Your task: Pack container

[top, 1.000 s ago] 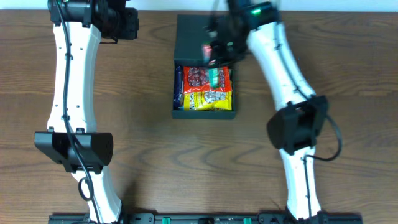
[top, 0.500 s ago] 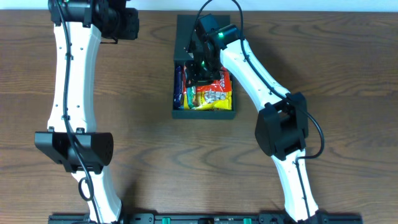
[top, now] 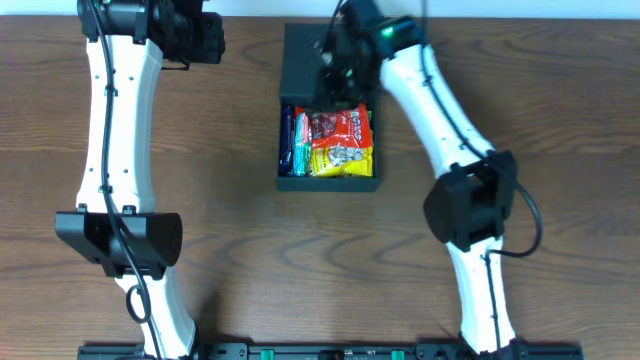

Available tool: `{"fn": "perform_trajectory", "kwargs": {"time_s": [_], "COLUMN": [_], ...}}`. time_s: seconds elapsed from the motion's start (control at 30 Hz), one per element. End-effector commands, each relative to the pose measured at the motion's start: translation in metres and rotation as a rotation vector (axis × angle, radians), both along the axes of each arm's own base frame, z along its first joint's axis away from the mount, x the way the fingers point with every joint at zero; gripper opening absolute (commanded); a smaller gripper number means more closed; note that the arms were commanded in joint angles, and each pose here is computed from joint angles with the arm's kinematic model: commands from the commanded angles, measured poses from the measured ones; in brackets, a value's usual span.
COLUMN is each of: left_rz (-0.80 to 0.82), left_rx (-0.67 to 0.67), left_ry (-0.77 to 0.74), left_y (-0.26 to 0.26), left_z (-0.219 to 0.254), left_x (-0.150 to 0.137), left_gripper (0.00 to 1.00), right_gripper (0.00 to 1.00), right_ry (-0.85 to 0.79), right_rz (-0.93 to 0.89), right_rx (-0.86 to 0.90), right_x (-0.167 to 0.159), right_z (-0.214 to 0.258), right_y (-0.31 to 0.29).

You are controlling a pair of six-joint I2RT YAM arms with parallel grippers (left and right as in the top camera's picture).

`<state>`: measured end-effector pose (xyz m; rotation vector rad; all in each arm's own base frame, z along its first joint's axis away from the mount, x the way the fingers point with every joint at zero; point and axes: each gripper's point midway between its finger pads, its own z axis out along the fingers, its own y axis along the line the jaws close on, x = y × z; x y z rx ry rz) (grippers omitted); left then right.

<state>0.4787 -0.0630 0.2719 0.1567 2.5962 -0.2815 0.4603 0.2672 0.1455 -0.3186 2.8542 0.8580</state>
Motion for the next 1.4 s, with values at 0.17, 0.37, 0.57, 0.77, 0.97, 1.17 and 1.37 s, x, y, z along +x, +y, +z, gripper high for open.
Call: {"fn": "perform_trajectory", "kwargs": {"time_s": [0.17,0.37,0.57,0.77,0.97,1.17,1.37], "left_rz": [-0.072,-0.068,-0.048,0.009,0.138,0.170,0.198], "left_rx": [-0.111,-0.105,-0.131,-0.300,-0.453,-0.577,-0.645], "left_ry": [-0.067,-0.030,-0.003,0.059,0.122,0.280,0.388], "left_y": [-0.022,-0.021,-0.023,-0.039,-0.047,-0.065,-0.074], "left_z": [0.020,0.010,0.003,-0.057,-0.124,-0.190,-0.223], "left_x": [0.005,0.004,0.006,0.058,0.105,0.108,0.101], "left_gripper": [0.06,0.06,0.06,0.06,0.06,0.06,0.06], "right_gripper": [0.01,0.01,0.01,0.01,0.01,0.01,0.01], "right_ry": [-0.183,-0.144,-0.122,-0.069,-0.023,0.015,0.103], "right_rz": [-0.203,-0.291,-0.297,-0.349,-0.380,-0.375,-0.364], "right_rx": [-0.128,-0.143,-0.140,0.028,0.156,0.203,0.290], "right_x": [0.057,0.068,0.068,0.089,0.106,0.107,0.101], "right_z": [0.034,0.010,-0.008,-0.049,-0.081,-0.100,-0.119], "right_y": [-0.118,-0.166,-0.176,-0.159,-0.153,-0.148,-0.133]}}
